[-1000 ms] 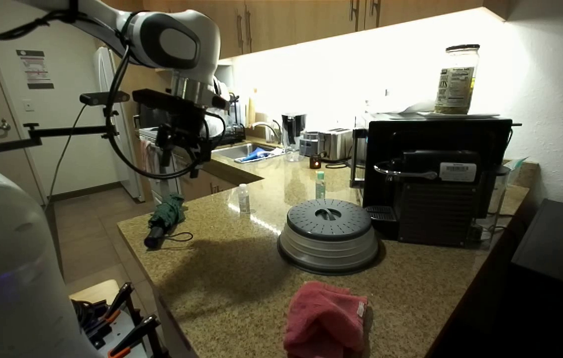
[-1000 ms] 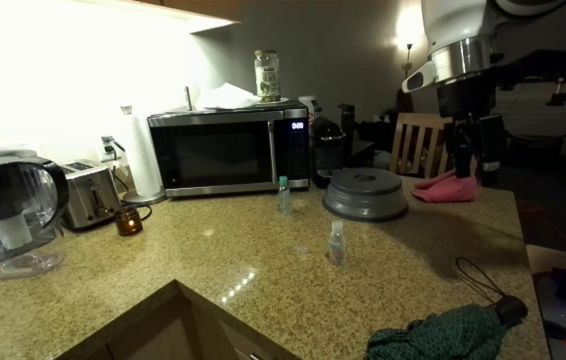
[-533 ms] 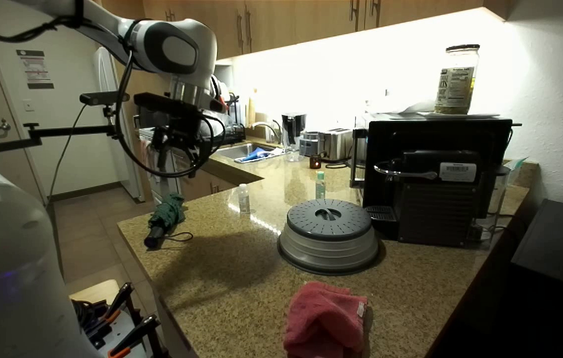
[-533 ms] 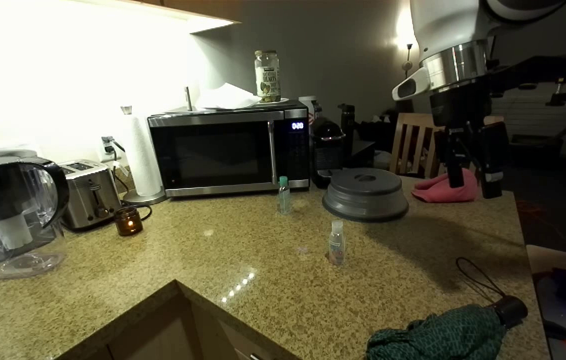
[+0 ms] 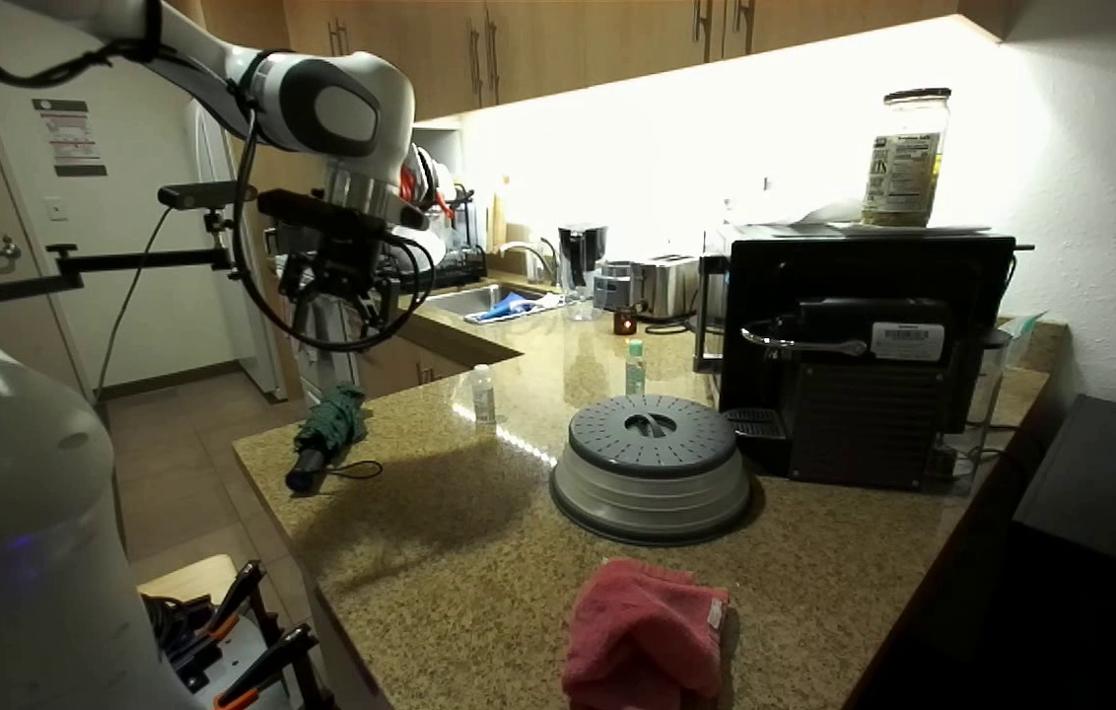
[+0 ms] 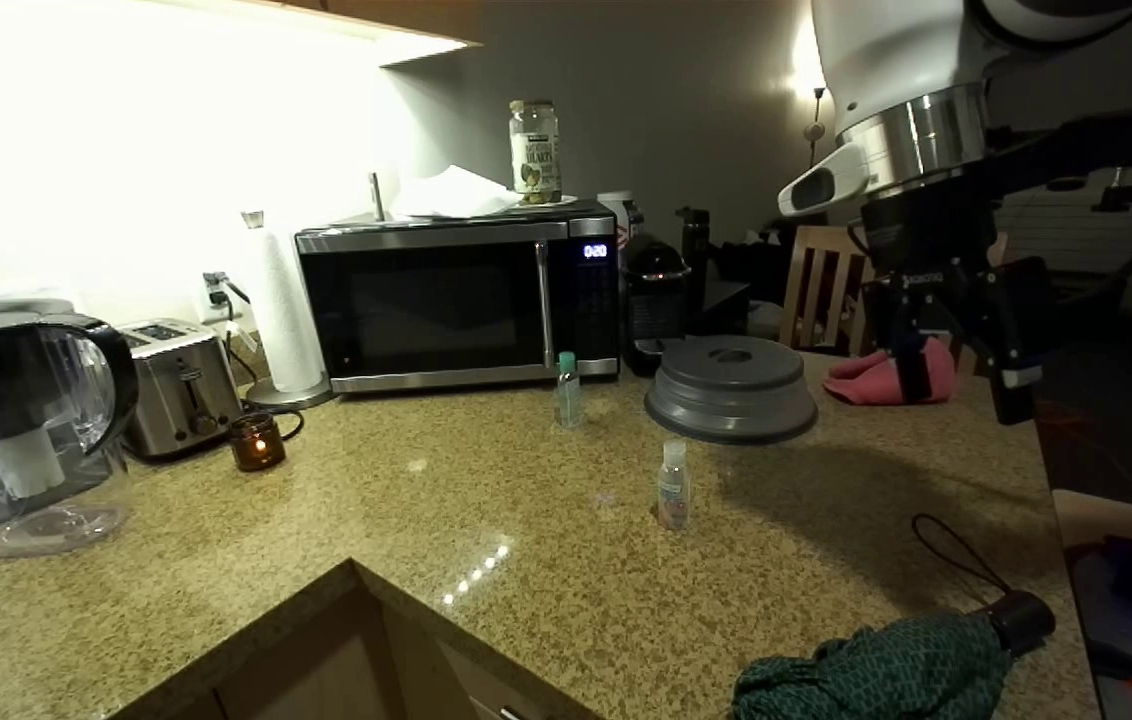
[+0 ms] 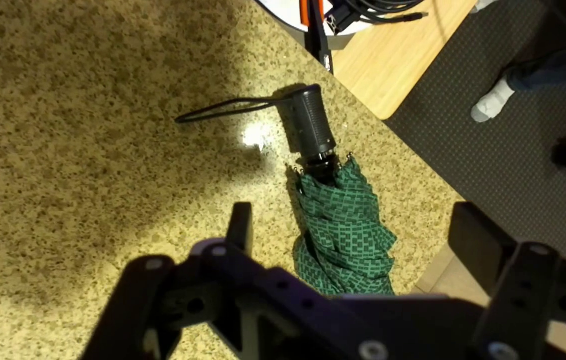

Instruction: Move the umbrella farther from you

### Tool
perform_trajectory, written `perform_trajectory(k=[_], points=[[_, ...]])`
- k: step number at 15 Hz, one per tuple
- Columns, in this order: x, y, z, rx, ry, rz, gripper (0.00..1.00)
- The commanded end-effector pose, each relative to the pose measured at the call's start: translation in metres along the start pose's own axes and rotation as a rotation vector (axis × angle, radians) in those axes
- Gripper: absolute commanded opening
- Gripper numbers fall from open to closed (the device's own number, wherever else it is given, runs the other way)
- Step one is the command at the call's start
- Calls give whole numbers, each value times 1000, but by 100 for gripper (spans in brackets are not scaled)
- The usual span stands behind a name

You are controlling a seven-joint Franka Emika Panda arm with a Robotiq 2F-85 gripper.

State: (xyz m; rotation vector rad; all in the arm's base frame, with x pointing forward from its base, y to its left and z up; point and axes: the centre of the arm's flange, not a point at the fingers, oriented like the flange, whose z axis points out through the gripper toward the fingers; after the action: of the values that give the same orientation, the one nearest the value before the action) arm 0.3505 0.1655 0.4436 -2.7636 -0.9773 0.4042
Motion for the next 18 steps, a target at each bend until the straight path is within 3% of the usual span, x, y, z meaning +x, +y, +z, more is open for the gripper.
perform_trajectory(k=[1, 8, 13, 18], points=[[12, -12, 5, 4, 40, -44, 100], [51, -22, 25, -40, 55, -34, 100], [108, -29, 52, -66, 77, 28, 100], [142, -64, 59, -21, 65, 73, 100]])
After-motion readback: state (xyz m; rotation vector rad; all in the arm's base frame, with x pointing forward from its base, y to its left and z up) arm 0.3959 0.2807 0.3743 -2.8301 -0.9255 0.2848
